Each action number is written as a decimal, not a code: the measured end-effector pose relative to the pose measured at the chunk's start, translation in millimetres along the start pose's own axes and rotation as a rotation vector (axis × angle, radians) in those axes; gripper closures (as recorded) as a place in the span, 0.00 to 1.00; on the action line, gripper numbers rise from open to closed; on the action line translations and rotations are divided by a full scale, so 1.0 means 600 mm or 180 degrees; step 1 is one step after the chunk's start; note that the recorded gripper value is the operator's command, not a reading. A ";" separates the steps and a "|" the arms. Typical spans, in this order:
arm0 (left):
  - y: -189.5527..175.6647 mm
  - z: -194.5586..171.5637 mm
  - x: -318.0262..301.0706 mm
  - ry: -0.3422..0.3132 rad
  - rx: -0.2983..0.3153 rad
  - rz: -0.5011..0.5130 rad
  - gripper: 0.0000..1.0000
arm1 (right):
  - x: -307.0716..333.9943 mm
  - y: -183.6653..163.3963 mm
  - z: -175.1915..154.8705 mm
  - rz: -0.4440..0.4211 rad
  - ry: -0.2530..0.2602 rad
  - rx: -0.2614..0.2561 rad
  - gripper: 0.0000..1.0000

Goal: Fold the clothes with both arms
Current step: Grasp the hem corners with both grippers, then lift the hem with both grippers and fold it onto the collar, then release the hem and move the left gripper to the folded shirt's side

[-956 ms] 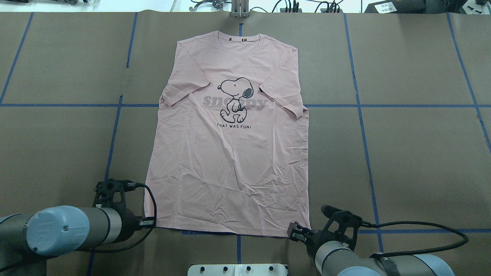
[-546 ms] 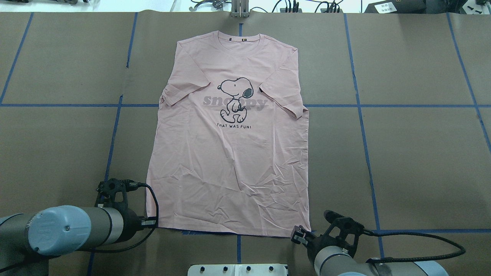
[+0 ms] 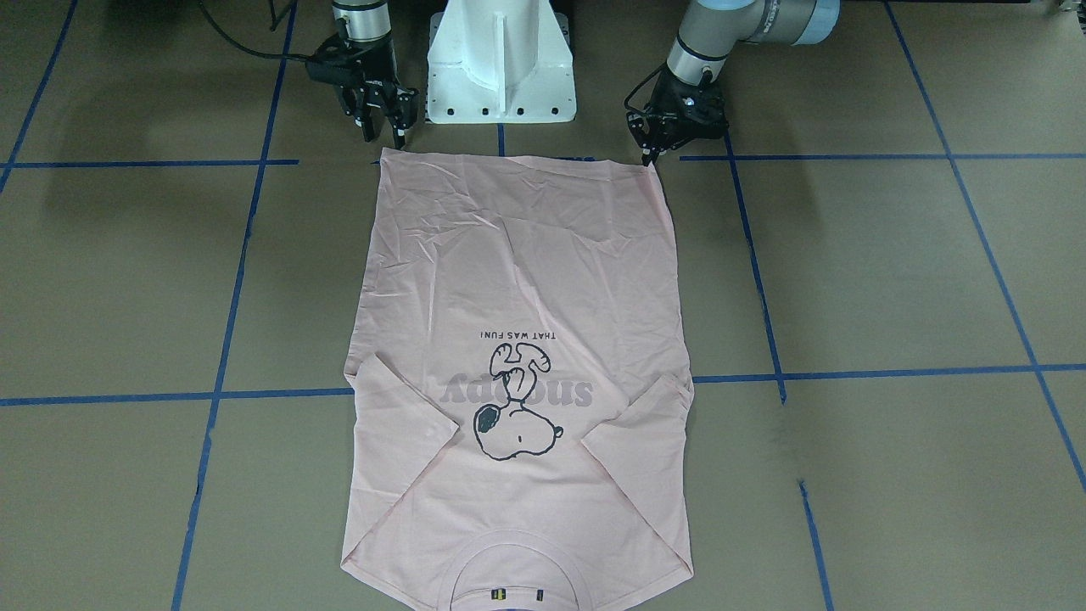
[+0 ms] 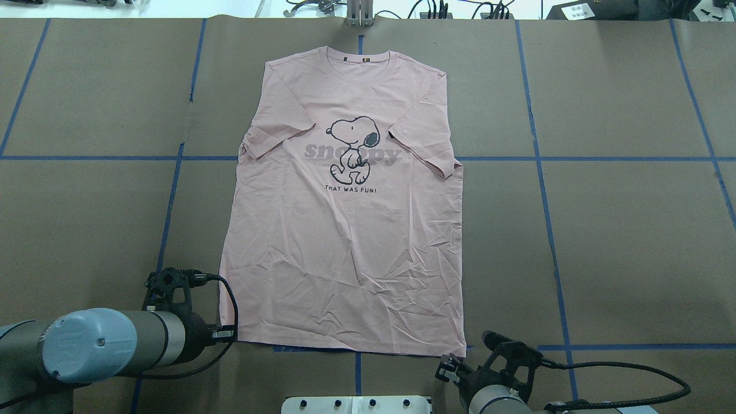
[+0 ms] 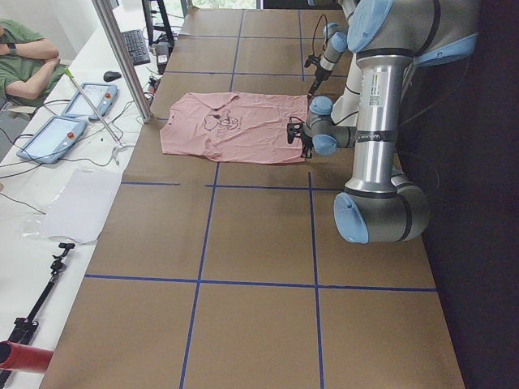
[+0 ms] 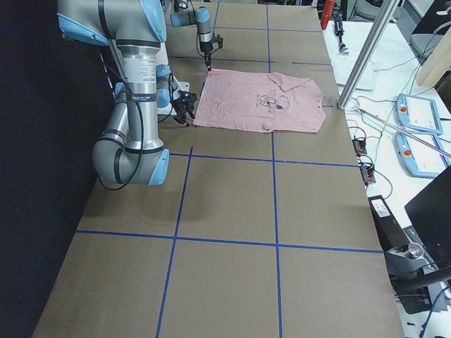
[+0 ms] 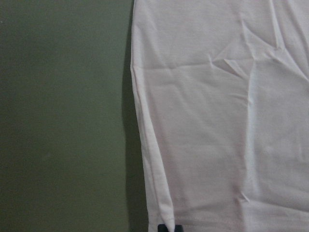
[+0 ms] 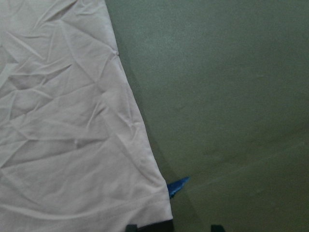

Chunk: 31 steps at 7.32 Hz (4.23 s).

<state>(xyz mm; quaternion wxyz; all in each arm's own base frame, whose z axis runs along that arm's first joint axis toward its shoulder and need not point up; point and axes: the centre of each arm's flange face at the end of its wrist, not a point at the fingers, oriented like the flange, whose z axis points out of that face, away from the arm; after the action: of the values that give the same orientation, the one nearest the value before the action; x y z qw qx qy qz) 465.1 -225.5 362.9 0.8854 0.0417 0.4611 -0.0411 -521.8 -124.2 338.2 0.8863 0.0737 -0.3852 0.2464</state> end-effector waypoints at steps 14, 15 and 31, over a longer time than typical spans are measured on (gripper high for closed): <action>-0.011 -0.285 0.066 0.0295 -0.0359 0.0044 1.00 | -0.080 -0.174 -0.269 0.0043 0.0115 -0.0209 1.00; -0.026 -0.387 0.084 0.0346 -0.0379 0.0002 1.00 | -0.096 -0.199 -0.347 0.0057 0.0134 -0.0326 1.00; -0.691 -0.034 -0.009 -0.0476 0.0515 0.0275 1.00 | -0.401 -0.705 0.148 -0.0239 0.0308 0.0403 1.00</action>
<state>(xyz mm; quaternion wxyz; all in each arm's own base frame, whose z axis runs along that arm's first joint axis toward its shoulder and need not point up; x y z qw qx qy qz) 399.3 -634.7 341.0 0.9120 0.1297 0.3867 -0.0430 -510.3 -611.2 252.1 0.9060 0.1320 -0.3226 0.2402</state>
